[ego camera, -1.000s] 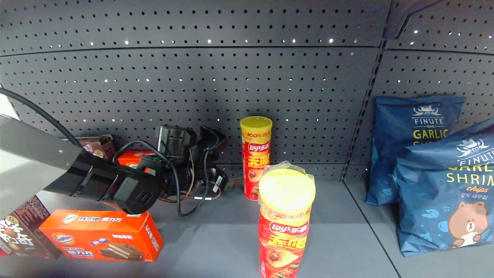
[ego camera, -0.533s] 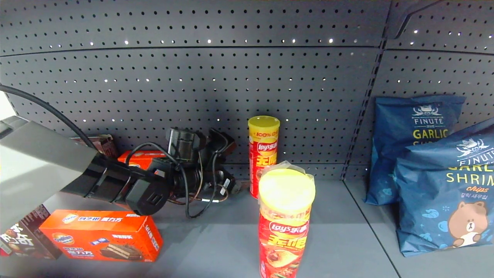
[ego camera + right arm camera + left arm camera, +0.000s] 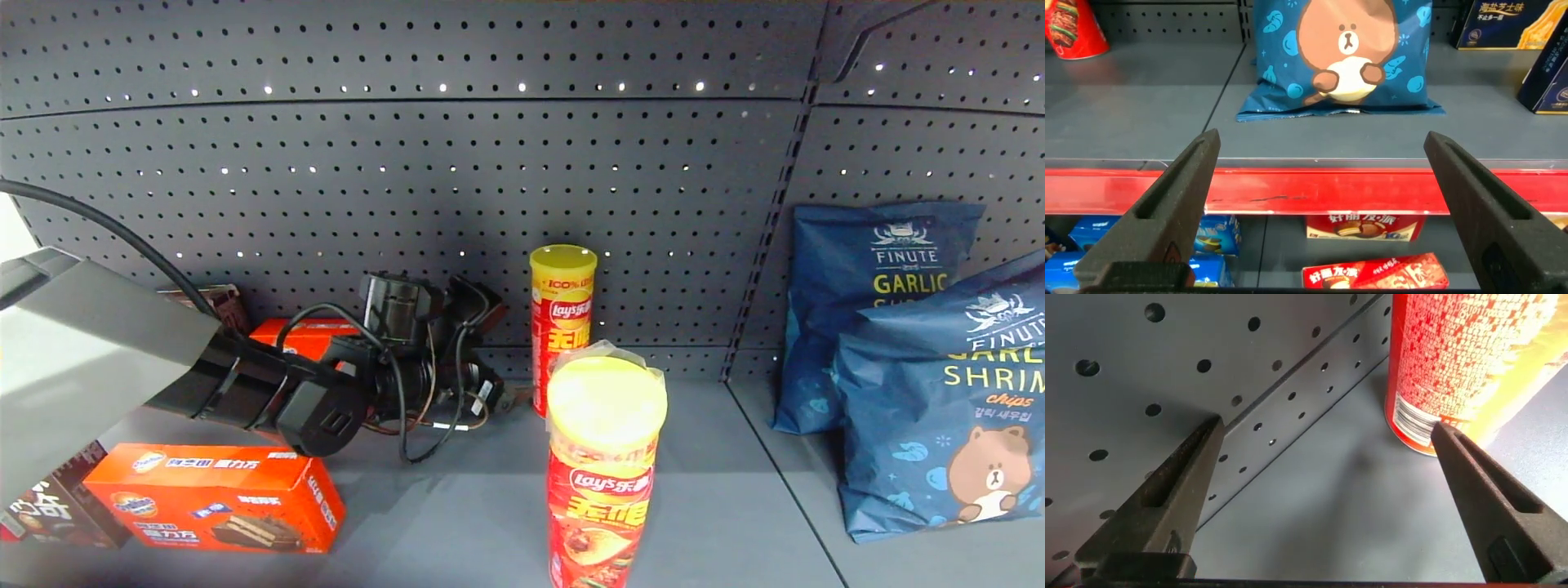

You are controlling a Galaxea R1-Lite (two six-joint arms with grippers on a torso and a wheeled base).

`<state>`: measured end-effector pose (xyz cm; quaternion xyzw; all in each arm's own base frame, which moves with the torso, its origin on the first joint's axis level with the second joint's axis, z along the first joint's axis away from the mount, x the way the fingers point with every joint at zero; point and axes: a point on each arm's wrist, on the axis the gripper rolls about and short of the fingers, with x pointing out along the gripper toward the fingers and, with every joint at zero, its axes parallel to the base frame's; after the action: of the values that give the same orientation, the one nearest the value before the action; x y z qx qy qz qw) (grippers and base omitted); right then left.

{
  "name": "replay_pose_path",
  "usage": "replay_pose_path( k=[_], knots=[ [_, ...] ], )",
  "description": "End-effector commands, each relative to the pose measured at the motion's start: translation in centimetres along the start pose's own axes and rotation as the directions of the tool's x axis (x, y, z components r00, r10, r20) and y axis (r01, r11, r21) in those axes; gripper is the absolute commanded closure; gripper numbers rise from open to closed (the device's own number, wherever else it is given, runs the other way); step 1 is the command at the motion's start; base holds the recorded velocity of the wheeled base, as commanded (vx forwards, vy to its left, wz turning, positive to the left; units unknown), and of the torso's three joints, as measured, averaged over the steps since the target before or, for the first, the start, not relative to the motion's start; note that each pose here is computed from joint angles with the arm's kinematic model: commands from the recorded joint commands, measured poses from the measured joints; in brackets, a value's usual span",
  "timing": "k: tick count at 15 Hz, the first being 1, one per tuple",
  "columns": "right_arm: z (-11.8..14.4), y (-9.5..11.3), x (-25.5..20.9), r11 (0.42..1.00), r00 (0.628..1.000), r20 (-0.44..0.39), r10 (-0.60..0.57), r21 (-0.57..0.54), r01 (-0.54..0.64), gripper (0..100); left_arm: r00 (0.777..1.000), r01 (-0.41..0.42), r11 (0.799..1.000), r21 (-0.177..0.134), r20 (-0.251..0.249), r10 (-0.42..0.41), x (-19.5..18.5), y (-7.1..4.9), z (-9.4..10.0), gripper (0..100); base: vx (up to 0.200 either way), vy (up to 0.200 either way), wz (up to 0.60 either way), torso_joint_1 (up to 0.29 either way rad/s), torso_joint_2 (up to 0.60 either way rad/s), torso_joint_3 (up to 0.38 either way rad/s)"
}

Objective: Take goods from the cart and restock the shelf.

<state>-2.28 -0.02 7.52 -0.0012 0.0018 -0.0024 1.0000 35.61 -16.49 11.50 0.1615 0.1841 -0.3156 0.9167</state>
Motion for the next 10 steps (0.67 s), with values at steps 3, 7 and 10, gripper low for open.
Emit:
replay_pose_path(
  k=[3,7,10],
  knots=[
    [0.0,0.0,0.0,1.0,1.0,0.001,0.0,-0.001,0.0,0,0.993,-0.063,0.998,0.003,0.102,0.062,-4.2,1.2,3.0,0,0.0,0.0,0.0,0.0,0.0,0.0],
    [0.0,0.0,0.0,1.0,1.0,0.001,0.0,-0.001,0.0,0,0.974,-0.127,0.99,-0.062,0.183,0.137,-14.2,0.8,3.2,0,0.0,0.0,0.0,0.0,0.0,0.0],
    [0.0,0.0,0.0,1.0,1.0,0.001,0.0,-0.001,0.0,0,0.964,-0.147,0.988,-0.054,0.217,0.155,-18.2,-0.3,2.4,0,0.0,0.0,0.0,0.0,0.0,0.0]
  ],
)
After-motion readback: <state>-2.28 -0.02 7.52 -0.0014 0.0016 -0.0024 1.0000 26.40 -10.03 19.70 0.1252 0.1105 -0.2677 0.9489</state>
